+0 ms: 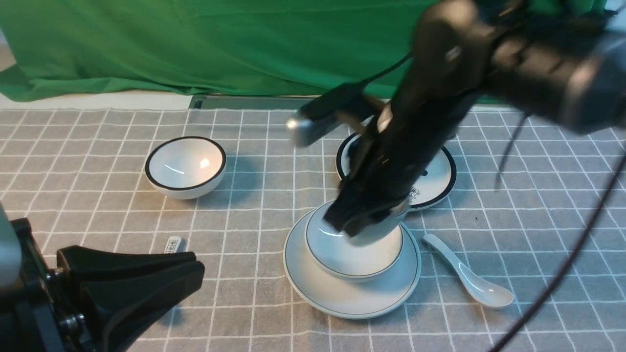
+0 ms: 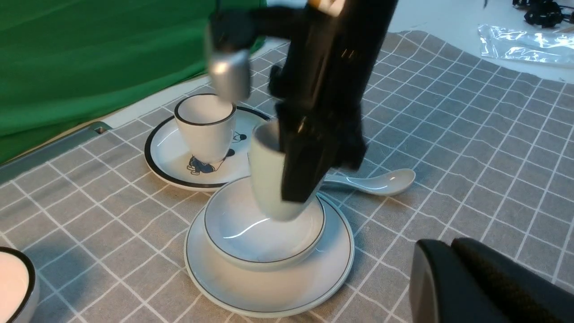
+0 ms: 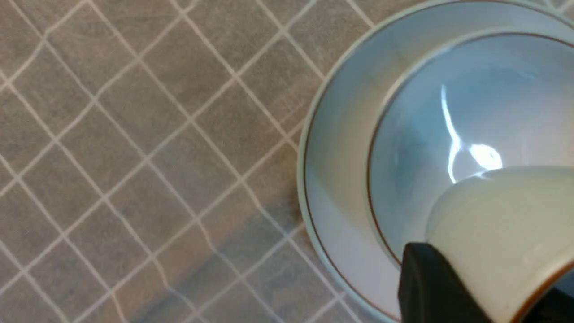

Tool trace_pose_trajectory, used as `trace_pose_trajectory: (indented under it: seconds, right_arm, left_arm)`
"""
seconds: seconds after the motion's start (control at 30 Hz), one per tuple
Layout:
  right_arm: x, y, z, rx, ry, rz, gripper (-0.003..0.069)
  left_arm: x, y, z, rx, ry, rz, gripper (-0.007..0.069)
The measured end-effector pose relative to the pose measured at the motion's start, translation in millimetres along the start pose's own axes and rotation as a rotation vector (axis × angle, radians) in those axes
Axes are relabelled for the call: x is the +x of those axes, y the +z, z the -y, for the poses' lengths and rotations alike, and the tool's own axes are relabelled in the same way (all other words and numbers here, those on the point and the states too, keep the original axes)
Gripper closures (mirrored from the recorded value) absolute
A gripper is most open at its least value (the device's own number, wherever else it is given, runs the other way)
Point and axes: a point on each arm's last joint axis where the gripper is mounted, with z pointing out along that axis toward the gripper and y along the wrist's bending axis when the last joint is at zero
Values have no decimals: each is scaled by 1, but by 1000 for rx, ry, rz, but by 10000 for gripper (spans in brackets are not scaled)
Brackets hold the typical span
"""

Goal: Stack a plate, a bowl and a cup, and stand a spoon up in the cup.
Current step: Use the right arm to put the blue teacup into the blue rice bowl in the middle

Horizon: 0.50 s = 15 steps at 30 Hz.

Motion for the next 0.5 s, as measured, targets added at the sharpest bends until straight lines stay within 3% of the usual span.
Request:
trace_pose_trajectory:
  seconds: [0.4, 0.5]
  right_arm:
    - [-5, 54, 15, 41, 40, -79, 566]
    - [-5, 54, 15, 45, 42, -71, 518]
  left_arm:
    - [0, 0, 0, 0, -4, -2, 615]
    - [1, 0, 0, 1, -4, -5, 615]
